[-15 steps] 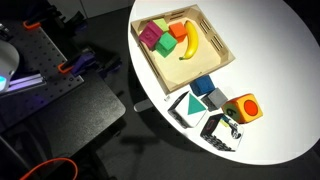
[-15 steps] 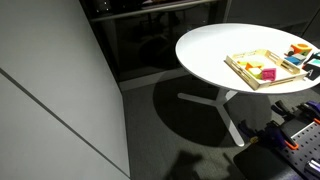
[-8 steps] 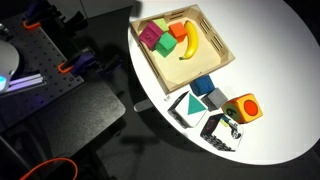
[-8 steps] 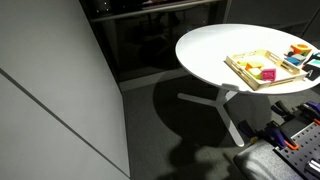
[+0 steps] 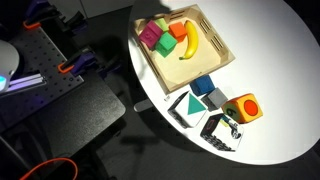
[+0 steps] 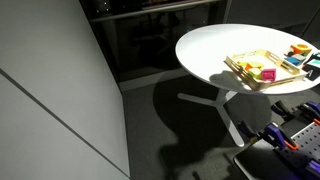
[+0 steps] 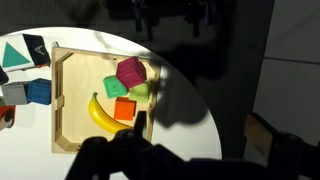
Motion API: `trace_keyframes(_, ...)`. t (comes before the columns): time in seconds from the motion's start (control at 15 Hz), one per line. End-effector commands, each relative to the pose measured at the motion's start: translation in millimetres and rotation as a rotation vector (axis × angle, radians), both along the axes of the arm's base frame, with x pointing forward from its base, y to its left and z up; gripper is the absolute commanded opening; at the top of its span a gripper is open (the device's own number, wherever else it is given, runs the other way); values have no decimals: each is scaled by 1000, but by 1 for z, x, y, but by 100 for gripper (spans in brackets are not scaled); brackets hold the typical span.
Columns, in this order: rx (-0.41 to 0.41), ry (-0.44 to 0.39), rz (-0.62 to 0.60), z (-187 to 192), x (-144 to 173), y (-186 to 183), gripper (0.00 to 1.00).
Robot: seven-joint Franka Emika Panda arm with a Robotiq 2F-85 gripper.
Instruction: Put the orange plushy cube in the crate
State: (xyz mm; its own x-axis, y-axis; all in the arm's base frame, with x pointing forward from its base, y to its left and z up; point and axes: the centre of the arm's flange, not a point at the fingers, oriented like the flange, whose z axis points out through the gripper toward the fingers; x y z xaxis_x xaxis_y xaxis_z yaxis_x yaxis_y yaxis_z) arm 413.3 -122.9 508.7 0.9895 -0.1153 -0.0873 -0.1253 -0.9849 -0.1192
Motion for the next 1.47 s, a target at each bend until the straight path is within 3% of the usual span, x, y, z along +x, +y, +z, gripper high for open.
trace_keyframes(0.0,43,47,-7,-7,26,-26,100)
trace_keyframes(0.53,38,97,-85,-60,32,-75,100)
trace_keyframes(0.93,-2,62,-160,-79,35,-102,100)
trace_keyframes(1.4,0,78,-154,-88,30,-98,100)
